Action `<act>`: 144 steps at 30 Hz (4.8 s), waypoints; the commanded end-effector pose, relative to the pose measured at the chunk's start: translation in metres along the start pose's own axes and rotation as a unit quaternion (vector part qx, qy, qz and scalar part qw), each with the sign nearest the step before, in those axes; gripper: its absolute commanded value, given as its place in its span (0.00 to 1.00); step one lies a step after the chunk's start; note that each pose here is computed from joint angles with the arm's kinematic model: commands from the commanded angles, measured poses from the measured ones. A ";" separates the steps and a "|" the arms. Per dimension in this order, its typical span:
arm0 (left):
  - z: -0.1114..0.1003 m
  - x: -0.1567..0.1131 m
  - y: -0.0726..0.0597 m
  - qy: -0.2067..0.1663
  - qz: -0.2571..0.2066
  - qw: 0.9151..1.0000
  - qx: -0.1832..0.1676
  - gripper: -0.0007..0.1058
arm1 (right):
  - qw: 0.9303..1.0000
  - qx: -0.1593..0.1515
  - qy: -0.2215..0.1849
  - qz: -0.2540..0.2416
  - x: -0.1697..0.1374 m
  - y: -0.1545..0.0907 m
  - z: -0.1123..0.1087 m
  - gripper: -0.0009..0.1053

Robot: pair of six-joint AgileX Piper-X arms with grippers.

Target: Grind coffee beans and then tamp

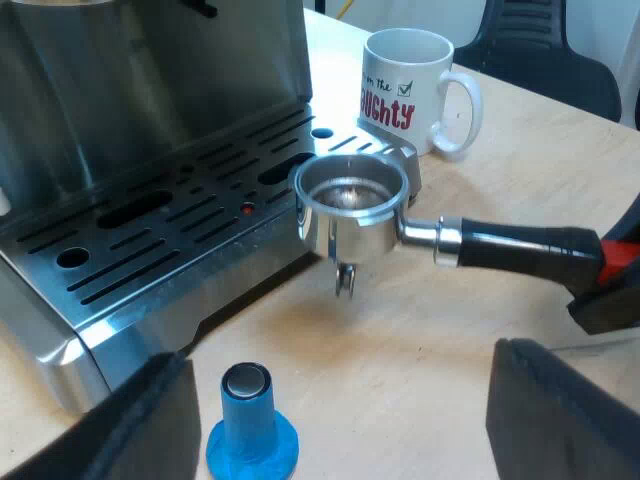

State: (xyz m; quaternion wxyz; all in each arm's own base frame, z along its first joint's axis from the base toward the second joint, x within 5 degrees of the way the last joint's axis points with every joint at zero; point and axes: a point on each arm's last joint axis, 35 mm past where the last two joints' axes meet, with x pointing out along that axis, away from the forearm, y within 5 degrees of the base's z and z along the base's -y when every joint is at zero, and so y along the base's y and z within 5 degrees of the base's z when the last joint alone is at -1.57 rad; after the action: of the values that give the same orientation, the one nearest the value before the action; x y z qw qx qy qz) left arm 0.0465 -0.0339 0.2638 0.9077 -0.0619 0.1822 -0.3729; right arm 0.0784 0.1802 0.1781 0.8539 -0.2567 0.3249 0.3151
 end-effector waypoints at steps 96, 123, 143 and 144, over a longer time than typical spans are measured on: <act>0.002 0.000 0.000 -0.004 -0.002 1.000 0.001 0.59 | 0.996 -0.058 -0.054 0.040 -0.062 -0.018 0.055 0.57; 0.004 0.000 0.002 -0.016 0.033 0.999 0.004 0.59 | 0.988 -0.037 -0.147 0.044 -0.088 -0.029 0.066 0.68; 0.013 0.050 0.022 0.059 0.027 0.998 -0.026 0.55 | 0.988 -0.037 -0.147 0.044 -0.088 -0.029 0.066 0.68; 0.015 0.054 0.023 0.058 0.027 0.998 -0.026 0.55 | 0.988 -0.037 -0.147 0.044 -0.088 -0.029 0.066 0.68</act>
State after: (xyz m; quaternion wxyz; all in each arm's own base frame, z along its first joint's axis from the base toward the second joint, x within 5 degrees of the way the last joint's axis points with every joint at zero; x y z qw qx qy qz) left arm 0.0998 -0.0532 0.2531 0.9022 -0.0579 0.2577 -0.3409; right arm 0.0728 0.1708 0.2858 0.8655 -0.2260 0.2070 0.3962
